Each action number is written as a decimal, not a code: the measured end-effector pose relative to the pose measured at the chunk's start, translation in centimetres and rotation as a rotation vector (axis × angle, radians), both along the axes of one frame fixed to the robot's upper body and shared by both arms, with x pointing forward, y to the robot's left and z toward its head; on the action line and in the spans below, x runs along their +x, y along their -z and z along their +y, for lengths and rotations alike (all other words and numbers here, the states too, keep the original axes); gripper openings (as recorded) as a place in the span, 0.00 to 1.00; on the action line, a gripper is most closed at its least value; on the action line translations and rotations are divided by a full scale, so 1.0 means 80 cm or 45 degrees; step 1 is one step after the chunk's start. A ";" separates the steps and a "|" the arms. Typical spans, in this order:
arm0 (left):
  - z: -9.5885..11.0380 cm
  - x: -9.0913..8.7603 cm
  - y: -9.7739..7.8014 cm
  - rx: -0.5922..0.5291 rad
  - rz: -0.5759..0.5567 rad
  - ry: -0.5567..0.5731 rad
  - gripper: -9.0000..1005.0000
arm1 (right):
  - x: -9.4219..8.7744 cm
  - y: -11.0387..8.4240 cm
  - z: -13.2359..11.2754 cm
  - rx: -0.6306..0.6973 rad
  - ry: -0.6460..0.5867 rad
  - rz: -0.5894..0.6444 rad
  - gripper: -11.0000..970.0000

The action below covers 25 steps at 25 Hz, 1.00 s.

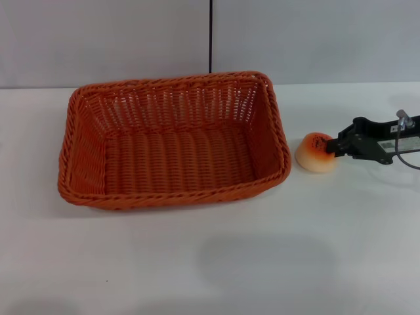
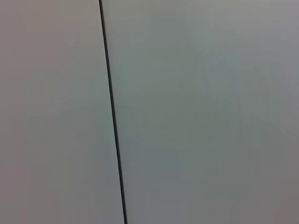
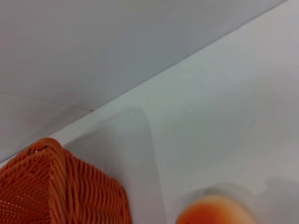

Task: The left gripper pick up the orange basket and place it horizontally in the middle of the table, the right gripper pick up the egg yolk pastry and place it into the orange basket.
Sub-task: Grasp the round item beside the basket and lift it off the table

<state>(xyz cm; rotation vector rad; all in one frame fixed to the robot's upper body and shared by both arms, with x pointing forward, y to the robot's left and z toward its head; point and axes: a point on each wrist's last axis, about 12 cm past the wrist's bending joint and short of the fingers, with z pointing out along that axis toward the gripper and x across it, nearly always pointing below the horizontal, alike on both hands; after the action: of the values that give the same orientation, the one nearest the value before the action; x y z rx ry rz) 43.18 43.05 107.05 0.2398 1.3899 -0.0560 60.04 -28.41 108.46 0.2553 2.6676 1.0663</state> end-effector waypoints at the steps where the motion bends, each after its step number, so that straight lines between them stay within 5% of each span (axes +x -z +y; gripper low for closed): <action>1: 0.000 0.000 0.000 0.000 0.003 -0.003 0.72 | -0.001 0.000 0.000 0.004 0.002 0.001 0.10; 13: 0.000 0.001 0.000 0.006 -0.009 -0.021 0.72 | -0.016 -0.025 -0.007 0.136 -0.073 0.001 0.12; 25: -0.005 0.001 0.003 -0.015 -0.014 -0.033 0.72 | -0.043 -0.019 -0.021 0.159 -0.074 0.067 0.15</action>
<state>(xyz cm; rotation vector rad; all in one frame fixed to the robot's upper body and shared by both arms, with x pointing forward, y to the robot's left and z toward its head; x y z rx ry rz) 43.23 42.68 106.81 0.2121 1.3813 -0.0411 56.58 -30.07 110.01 0.2342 2.6733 1.2635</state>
